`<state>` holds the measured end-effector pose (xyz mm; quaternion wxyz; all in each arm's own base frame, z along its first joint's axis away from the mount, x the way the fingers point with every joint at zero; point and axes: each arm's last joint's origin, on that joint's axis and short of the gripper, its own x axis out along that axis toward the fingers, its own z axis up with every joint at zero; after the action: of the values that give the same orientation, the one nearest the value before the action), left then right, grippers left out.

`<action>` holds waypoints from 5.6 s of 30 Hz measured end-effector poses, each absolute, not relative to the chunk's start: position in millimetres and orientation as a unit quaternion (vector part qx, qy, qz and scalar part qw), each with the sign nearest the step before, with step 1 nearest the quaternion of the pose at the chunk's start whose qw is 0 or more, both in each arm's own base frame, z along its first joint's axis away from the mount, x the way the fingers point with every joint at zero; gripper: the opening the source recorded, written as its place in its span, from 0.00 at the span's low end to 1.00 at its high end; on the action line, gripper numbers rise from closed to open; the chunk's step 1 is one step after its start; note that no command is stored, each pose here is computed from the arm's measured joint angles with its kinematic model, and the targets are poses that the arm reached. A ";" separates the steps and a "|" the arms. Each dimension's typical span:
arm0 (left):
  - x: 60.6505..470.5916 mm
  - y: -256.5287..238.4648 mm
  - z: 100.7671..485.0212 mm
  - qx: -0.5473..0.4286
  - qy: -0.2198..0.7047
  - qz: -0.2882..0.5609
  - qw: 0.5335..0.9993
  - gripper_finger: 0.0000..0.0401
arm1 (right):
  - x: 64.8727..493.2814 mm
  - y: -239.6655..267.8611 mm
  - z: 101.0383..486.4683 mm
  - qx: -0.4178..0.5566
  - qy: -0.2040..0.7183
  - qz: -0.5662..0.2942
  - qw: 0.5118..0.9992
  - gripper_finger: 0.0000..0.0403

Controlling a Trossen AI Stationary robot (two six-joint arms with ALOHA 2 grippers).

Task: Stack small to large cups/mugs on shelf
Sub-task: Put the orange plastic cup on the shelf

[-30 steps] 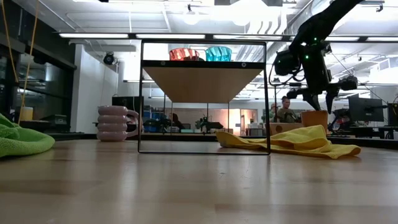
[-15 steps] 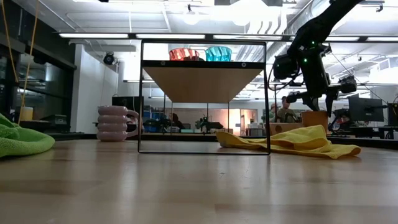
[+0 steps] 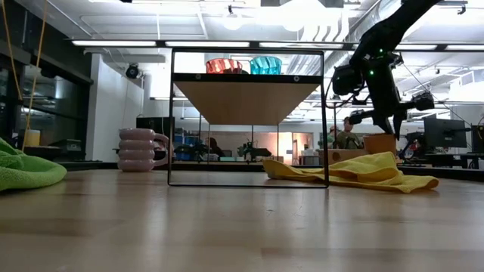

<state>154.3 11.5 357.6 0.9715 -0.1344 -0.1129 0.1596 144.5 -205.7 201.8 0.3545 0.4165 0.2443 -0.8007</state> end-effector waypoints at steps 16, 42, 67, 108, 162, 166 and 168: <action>154.1 11.5 357.9 -0.135 -0.114 0.159 0.971 0.43 | 105.6 -158.2 280.7 0.357 0.152 -0.805 0.448 0.00; 161.4 10.5 359.2 -0.158 -0.130 0.136 0.969 0.43 | 84.2 -36.4 390.9 0.219 0.002 -0.183 0.958 0.00; 173.0 10.2 354.5 -0.151 -0.113 0.131 0.973 0.43 | 141.7 -46.3 411.0 0.198 0.001 -0.133 0.971 0.00; 172.9 10.3 354.5 -0.157 -0.114 0.131 0.972 0.43 | 319.6 -136.8 361.2 0.310 0.363 -0.428 0.767 0.00; 172.9 10.3 354.5 -0.157 -0.114 0.131 0.972 0.43 | 326.0 -143.0 362.7 0.337 0.321 -0.428 0.775 0.21; 172.9 10.3 354.5 -0.157 -0.114 0.131 0.972 0.43 | 326.3 -143.1 361.9 0.336 0.323 -0.428 0.775 0.21; 172.9 10.3 354.5 -0.157 -0.114 0.131 0.972 0.43 | 326.0 -143.3 361.6 0.334 0.323 -0.432 0.773 0.21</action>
<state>172.9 10.3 354.5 0.9723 -0.1567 -0.1137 0.1310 326.0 -143.3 361.6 0.7733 0.3336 0.3231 -0.4318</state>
